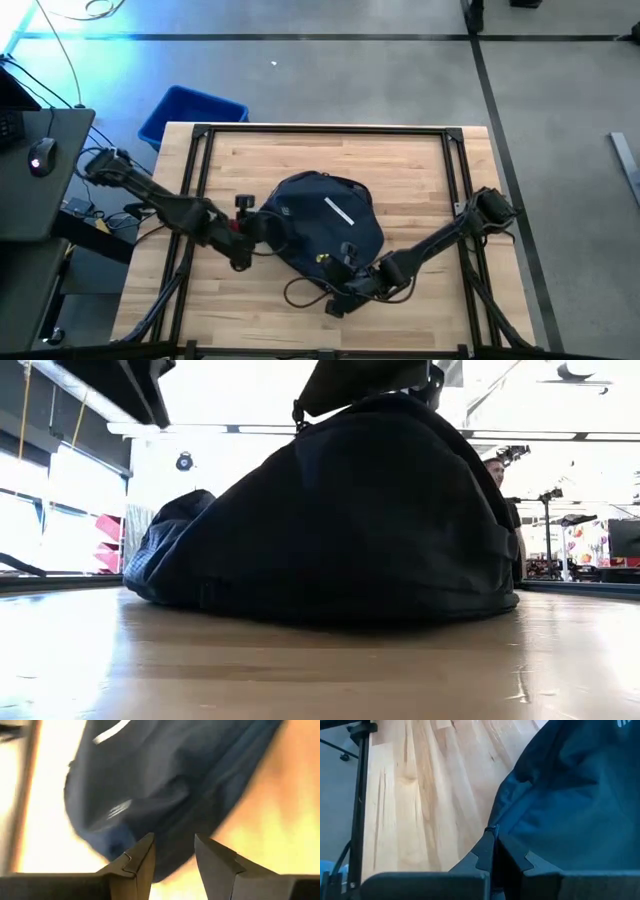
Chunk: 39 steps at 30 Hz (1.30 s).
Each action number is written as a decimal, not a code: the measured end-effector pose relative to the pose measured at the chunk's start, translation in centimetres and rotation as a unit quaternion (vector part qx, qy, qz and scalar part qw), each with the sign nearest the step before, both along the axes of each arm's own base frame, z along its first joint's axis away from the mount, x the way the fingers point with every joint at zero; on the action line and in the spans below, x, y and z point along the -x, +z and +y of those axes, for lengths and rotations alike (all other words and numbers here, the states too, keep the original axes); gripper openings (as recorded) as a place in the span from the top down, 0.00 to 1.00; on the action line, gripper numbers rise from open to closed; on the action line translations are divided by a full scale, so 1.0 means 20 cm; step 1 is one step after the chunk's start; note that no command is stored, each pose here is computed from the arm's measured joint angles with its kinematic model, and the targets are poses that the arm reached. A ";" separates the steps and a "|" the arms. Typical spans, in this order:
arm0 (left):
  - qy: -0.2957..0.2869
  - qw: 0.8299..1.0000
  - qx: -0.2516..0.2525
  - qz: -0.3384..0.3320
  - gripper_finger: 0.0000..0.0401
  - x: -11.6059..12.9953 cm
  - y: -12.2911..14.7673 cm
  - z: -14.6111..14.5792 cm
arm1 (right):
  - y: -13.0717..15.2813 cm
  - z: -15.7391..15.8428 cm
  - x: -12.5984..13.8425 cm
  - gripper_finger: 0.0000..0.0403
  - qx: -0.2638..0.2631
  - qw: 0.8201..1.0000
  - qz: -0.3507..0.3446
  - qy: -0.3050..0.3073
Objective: Unpack backpack
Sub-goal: Close the blue backpack
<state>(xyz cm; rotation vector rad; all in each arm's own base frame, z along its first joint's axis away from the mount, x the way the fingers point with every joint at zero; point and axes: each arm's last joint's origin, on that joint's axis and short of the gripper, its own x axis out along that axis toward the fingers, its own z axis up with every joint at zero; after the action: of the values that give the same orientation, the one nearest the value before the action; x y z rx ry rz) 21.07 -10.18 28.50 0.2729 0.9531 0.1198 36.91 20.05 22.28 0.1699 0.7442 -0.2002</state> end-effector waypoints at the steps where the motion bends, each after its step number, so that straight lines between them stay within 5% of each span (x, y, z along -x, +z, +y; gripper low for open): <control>1: -0.013 0.999 0.032 -0.021 0.71 -0.01 0.02 -0.02 | 0.00 0.00 0.00 1.00 0.002 1.000 0.001 0.002; 4: -0.088 0.987 0.101 -0.091 0.71 -0.10 0.03 -0.09 | 0.00 -0.01 -0.01 1.00 0.004 1.000 0.000 0.015; 8: -0.156 0.967 0.126 -0.158 0.71 -0.25 -0.07 -0.17 | 0.00 0.00 -0.01 1.00 -0.002 0.999 0.015 0.048; 15: -0.162 0.971 0.140 -0.109 0.71 -0.46 -0.36 -0.23 | 0.00 0.01 0.00 1.00 -0.040 0.997 0.025 0.062; 20: -0.193 0.964 0.152 -0.100 0.71 -0.54 -0.41 -0.27 | 0.00 0.02 -0.01 1.00 -0.058 0.996 0.021 0.067; 31: -0.200 0.966 0.111 -0.117 0.71 -0.57 -0.38 -0.31 | 0.00 0.01 -0.02 1.00 -0.060 0.996 0.018 0.069; 39: -0.233 0.964 0.035 -0.122 0.69 -0.57 -0.37 -0.32 | 0.01 0.01 -0.02 1.00 -0.060 0.996 0.018 0.069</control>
<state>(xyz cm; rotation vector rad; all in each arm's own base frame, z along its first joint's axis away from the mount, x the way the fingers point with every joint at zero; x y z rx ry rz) 32.54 -16.52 21.03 0.4004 0.6265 -0.3067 37.31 20.25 22.38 0.2289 0.8004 -0.0269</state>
